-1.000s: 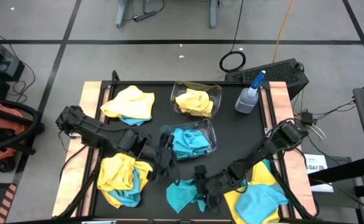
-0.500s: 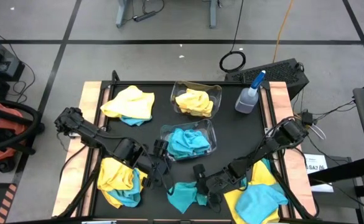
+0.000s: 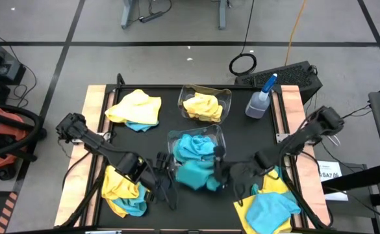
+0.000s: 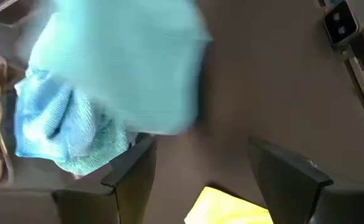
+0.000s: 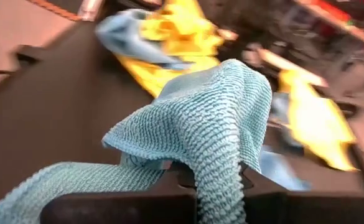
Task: Sort microfiber towel by color & place in baskets
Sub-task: Put the blue microfiber cloth into the bottom transparent bin, then put the yellow microfiber cloth into the top transparent bin
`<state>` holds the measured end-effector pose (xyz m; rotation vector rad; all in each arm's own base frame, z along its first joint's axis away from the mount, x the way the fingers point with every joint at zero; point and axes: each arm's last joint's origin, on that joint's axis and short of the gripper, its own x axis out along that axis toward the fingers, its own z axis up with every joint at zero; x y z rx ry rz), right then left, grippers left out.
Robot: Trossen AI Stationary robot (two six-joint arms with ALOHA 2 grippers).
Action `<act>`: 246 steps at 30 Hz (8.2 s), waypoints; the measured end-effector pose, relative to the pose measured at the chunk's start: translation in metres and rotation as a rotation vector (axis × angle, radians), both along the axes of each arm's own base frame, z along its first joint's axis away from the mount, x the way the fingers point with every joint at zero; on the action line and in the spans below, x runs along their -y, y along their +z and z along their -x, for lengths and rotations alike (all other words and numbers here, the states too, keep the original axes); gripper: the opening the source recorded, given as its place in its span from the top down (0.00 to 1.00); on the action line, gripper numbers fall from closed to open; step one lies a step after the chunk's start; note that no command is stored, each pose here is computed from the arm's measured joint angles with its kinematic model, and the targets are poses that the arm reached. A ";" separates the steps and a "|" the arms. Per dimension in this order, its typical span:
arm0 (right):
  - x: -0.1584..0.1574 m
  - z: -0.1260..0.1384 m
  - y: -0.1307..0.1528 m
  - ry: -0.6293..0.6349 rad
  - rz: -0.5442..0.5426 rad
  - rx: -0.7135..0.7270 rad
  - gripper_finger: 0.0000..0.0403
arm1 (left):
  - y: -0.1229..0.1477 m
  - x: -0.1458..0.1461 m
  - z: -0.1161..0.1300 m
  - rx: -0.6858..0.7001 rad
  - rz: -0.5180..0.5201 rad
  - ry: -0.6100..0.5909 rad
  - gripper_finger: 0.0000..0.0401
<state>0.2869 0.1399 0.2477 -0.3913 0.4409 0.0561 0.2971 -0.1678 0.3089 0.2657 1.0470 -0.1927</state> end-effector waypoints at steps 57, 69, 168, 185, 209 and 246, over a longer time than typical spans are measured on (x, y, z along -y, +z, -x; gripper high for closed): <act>0.132 -0.042 -0.059 -0.061 -0.234 -0.364 0.59 | -0.002 0.008 -0.002 0.059 0.019 0.007 0.36; 0.119 -0.018 -0.010 -0.022 -0.231 -0.248 0.41 | -0.002 0.008 -0.002 0.059 0.014 0.000 0.36; 0.101 -0.017 -0.014 0.086 -0.275 -0.294 0.28 | -0.039 0.063 0.143 -0.462 -0.113 0.687 0.36; 0.095 -0.011 -0.018 0.074 -0.298 -0.367 0.28 | -0.083 0.039 0.151 -0.412 -0.038 0.593 0.70; 0.087 -0.001 -0.011 0.088 -0.306 -0.391 0.36 | 0.013 0.033 0.132 -0.234 -0.062 0.509 0.99; 0.024 0.089 0.037 0.117 -0.374 -0.423 0.37 | 0.063 -0.061 0.063 0.361 -0.657 0.529 0.97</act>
